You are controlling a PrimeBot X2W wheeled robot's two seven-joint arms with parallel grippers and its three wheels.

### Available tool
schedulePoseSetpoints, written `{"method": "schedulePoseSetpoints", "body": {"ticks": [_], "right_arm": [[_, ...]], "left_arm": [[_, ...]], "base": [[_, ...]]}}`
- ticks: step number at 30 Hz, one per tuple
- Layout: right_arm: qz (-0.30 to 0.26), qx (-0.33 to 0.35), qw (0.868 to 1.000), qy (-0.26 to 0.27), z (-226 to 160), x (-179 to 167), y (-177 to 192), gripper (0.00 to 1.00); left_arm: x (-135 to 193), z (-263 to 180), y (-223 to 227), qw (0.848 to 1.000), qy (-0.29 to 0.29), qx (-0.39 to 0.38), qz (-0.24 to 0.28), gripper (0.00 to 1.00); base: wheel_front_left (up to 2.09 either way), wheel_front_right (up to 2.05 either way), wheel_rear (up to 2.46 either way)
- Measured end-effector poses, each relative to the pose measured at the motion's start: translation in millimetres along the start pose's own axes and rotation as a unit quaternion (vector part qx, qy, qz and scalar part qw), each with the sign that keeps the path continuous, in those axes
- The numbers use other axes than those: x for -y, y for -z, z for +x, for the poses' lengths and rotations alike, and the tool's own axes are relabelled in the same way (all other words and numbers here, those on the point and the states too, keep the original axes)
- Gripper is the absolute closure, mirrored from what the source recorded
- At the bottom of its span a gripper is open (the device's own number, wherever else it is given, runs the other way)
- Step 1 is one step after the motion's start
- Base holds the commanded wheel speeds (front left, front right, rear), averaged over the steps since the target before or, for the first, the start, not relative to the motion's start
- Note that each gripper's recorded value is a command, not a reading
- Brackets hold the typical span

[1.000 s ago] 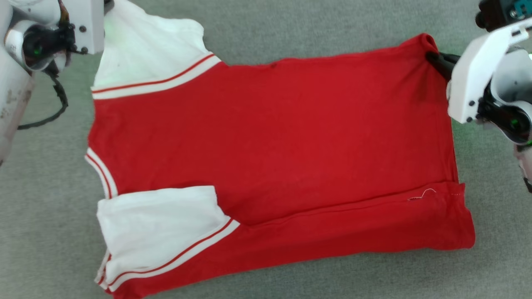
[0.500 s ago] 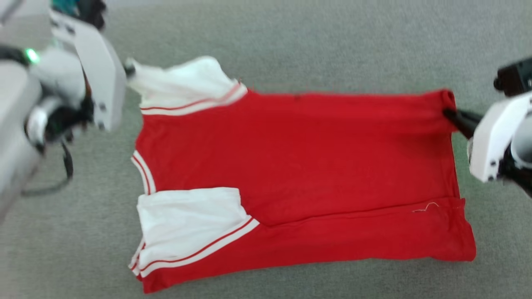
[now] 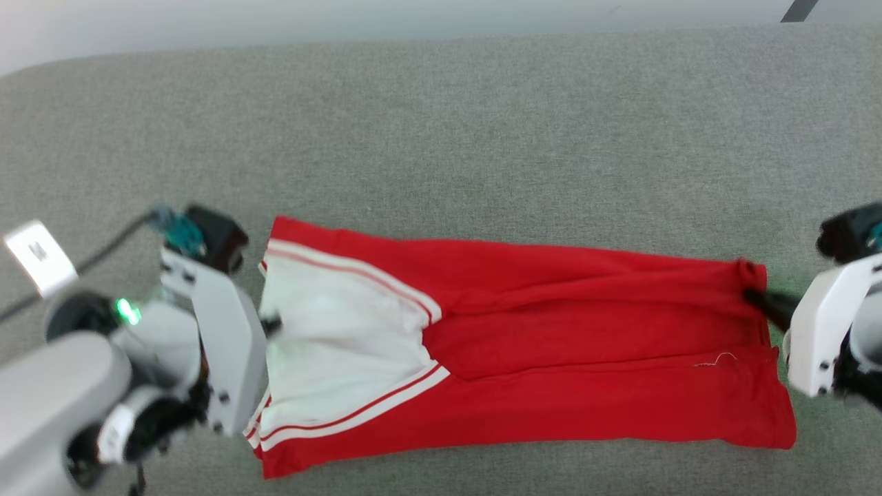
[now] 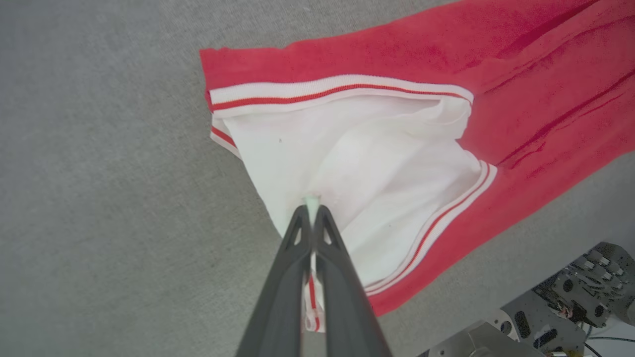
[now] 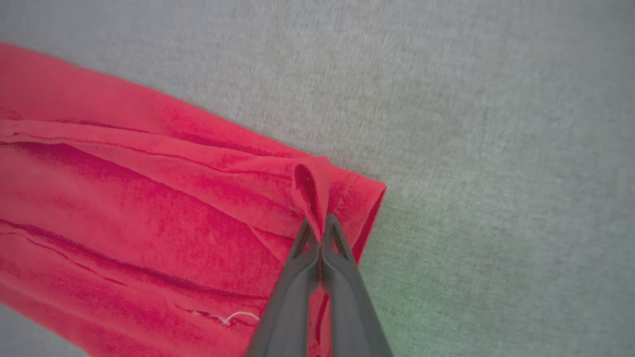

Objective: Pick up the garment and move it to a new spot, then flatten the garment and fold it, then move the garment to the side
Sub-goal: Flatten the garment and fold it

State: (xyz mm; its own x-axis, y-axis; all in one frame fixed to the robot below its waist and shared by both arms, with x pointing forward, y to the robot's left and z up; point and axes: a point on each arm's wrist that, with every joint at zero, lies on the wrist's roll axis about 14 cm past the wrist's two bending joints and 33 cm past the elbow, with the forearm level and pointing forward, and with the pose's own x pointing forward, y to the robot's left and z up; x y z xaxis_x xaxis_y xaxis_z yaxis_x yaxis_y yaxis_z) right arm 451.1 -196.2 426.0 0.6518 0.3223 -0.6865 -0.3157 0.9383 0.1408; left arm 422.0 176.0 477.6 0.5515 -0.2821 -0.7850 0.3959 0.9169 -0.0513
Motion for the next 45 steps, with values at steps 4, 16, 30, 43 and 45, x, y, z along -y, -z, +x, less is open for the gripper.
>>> {"method": "schedulePoseSetpoints", "body": {"ticks": [4, 16, 30, 43, 45], "right_arm": [[0.005, -0.041, 0.999, -0.005, 0.1, -5.1, 25.2, 1.0], [0.01, -0.065, 0.998, 0.005, -3.5, -2.2, 41.1, 0.85], [-0.006, -0.026, 0.999, 0.019, -24.3, -4.4, 20.1, 0.0], [0.01, 0.033, 0.999, 0.02, -62.8, -14.7, 10.2, 0.0], [0.014, 0.044, 0.999, 0.021, -68.7, -15.6, 9.6, 0.0]], "left_arm": [[12.6, 3.3, 27.9, 0.999, 0.018, -0.032, -0.017, 1.0], [25.2, 10.9, 45.4, 0.998, 0.038, -0.038, -0.027, 0.73], [31.7, -11.3, 42.6, 0.999, 0.037, 0.015, -0.034, 0.0], [36.7, -46.4, 33.7, 0.987, 0.021, 0.151, -0.057, 0.0], [34.4, -53.7, 31.0, 0.981, 0.013, 0.184, -0.058, 0.0]], "base": [[0.0, 0.0, 0.0], [0.0, 0.0, 0.0], [0.0, 0.0, 0.0], [0.0, 0.0, 0.0], [0.0, 0.0, 0.0]]}}
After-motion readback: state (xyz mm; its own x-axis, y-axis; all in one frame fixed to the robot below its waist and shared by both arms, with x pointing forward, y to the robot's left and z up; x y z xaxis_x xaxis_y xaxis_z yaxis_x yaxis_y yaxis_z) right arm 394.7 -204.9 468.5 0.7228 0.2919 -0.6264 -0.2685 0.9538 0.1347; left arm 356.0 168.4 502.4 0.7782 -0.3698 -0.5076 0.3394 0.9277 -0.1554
